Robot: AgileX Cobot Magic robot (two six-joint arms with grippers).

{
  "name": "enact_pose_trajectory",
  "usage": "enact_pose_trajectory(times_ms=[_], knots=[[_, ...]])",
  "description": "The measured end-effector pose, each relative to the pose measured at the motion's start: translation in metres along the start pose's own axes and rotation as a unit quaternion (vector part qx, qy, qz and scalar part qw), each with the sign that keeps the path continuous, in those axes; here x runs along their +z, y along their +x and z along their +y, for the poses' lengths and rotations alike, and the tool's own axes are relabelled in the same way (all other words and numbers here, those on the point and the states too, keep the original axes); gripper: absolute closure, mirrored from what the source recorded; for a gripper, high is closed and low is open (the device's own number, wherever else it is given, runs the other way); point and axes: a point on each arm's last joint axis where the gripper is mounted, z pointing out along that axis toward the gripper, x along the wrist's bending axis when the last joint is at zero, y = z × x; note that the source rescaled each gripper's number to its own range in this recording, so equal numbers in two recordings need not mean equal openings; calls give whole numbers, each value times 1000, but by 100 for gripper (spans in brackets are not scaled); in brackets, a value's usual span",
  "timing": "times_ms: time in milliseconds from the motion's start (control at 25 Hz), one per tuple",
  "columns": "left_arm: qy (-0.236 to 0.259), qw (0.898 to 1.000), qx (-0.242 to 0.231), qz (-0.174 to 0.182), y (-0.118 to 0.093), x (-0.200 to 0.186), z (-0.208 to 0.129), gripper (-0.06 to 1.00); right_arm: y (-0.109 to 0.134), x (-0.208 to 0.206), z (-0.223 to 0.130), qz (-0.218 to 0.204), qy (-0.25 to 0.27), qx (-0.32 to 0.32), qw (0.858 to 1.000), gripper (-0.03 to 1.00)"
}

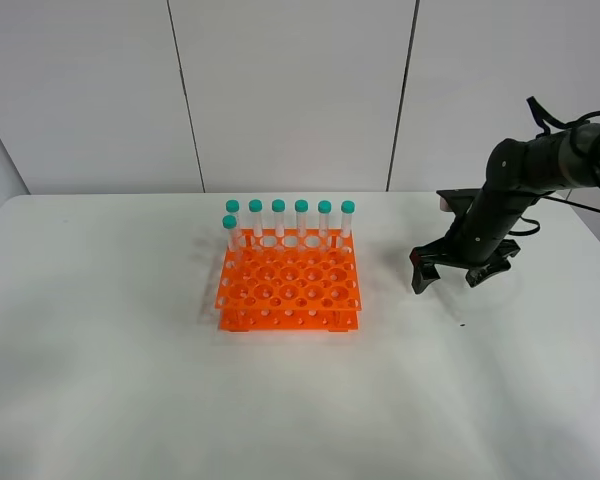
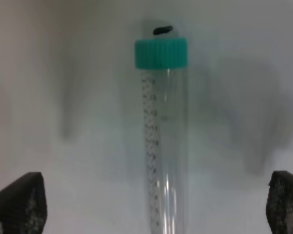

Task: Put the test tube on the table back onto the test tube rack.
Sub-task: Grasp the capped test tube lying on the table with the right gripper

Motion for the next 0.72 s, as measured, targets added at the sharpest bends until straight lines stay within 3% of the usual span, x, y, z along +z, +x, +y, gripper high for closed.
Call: enact_pose_trajectory(times_ms=[360,440,520,600,720], knots=[[0,1000,0,0,0,0,0,1,-3,14,-1,-5,16,5,1000,-3],[0,1000,0,0,0,0,0,1,-3,14,-1,-5,18,4,1000,1],[0,1000,0,0,0,0,0,1,-3,14,-2,-5,21,3,1000,15],[0,1000,0,0,0,0,0,1,-3,15,-4,-5,33,2,999,36],[0,1000,0,0,0,0,0,1,-3,15,-6,-9,44,-4,999,86]])
